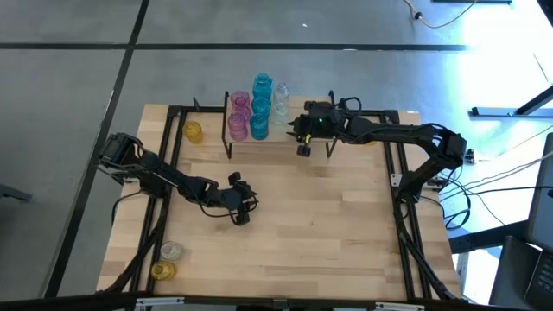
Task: Sort vases onto shelf
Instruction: Put the top transparent flower vase on the shelf aligned with the other transparent flower vase
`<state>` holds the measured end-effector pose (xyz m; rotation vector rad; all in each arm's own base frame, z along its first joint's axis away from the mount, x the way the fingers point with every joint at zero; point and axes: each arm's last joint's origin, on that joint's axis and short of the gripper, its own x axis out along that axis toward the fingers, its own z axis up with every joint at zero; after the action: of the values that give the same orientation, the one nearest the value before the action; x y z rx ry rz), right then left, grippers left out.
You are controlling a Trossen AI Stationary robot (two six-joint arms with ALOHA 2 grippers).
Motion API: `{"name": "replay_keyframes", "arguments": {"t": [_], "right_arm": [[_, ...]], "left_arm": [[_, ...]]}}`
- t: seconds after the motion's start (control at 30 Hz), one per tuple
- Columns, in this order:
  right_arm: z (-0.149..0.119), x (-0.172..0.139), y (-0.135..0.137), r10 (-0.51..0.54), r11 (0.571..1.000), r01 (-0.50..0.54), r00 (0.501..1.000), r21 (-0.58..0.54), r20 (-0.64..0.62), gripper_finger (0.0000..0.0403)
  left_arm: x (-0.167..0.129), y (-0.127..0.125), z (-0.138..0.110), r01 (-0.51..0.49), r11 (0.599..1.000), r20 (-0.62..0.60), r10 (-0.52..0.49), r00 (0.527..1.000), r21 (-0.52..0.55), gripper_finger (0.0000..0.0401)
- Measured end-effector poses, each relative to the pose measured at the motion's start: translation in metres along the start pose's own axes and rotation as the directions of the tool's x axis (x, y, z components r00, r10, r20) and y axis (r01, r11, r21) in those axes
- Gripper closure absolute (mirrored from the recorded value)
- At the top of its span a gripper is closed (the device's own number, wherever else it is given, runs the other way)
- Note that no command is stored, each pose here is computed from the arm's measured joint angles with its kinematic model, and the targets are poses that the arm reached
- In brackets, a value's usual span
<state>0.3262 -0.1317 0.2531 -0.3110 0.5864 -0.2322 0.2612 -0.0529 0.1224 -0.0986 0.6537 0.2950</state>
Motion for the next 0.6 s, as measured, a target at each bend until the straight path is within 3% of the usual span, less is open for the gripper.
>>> {"name": "replay_keyframes", "arguments": {"t": [0.13, 0.6], "right_arm": [[0.0048, -0.0001, -0.0021, -0.016, 1.0, 0.015, 0.998, 0.011, 0.053, 0.0279], [0.0053, -0.0006, -0.0069, -0.152, 0.988, 0.153, 0.988, -0.033, 0.017, 0.0279]], "left_arm": [[0.0, 0.0, 0.0, 0.0, 1.0, 0.0, 0.0, 1.0, -0.001, 0.0271], [0.0, 0.0, 0.0, -0.001, 1.0, 0.0, 0.001, 1.0, 0.0, 0.0271]]}}
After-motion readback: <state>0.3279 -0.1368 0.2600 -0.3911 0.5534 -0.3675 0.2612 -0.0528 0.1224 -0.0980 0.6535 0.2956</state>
